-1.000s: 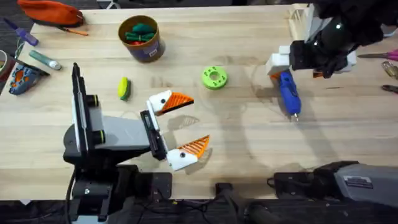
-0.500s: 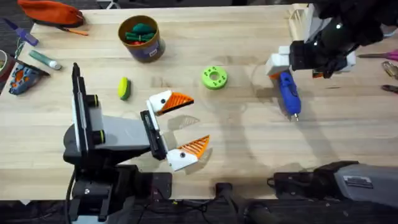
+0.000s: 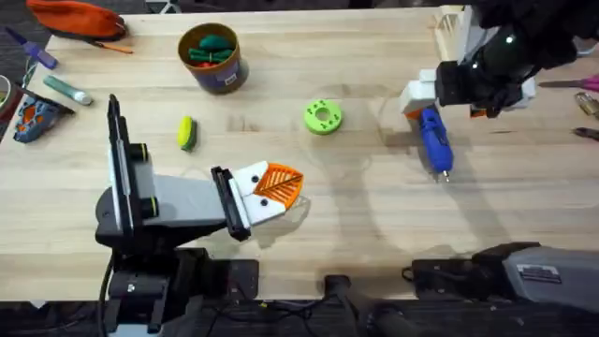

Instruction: Pick up the gripper from the table and insert it into the empty holder that is missing its gripper. Then pick up a screw, insert it into the mounting hole, and use the screwdriver to tighten it. Finally, clean up the table by picking up the vegetable and placing it into the bucket.

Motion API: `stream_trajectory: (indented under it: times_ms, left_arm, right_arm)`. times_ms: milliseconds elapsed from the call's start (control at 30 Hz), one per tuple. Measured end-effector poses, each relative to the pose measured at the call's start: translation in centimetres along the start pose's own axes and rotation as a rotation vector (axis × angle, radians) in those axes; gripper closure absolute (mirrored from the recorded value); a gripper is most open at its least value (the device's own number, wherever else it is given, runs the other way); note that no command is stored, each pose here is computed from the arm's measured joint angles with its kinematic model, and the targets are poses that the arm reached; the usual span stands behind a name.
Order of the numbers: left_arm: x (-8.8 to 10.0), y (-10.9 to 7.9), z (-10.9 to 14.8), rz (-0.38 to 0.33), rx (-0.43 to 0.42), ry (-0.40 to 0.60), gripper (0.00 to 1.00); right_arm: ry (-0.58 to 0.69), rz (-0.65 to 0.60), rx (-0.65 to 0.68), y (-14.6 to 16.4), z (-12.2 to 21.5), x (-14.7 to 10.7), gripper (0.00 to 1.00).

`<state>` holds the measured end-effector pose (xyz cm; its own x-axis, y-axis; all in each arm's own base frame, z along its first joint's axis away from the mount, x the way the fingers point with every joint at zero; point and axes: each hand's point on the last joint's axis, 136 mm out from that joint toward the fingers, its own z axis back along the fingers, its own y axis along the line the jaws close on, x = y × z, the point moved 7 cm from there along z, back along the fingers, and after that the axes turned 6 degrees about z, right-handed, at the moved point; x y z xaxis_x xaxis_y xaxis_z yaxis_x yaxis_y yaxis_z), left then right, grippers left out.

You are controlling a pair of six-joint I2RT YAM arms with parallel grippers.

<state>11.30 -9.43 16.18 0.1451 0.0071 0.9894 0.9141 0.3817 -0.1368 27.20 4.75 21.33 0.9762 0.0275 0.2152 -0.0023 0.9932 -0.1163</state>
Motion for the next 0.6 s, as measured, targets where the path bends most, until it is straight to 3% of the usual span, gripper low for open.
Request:
stream_trajectory:
  times_ms: [433,600]
  left_arm:
    - [0.0,0.0,0.0,0.0,0.0,0.0,0.985]
    - [0.0,0.0,0.0,0.0,0.0,0.0,0.985]
  right_arm:
    - [-0.006,0.022,0.001,0.0,-0.1,0.1,0.015]
    - [-0.015,0.039,0.009,-0.2,-1.7,1.3,0.015]
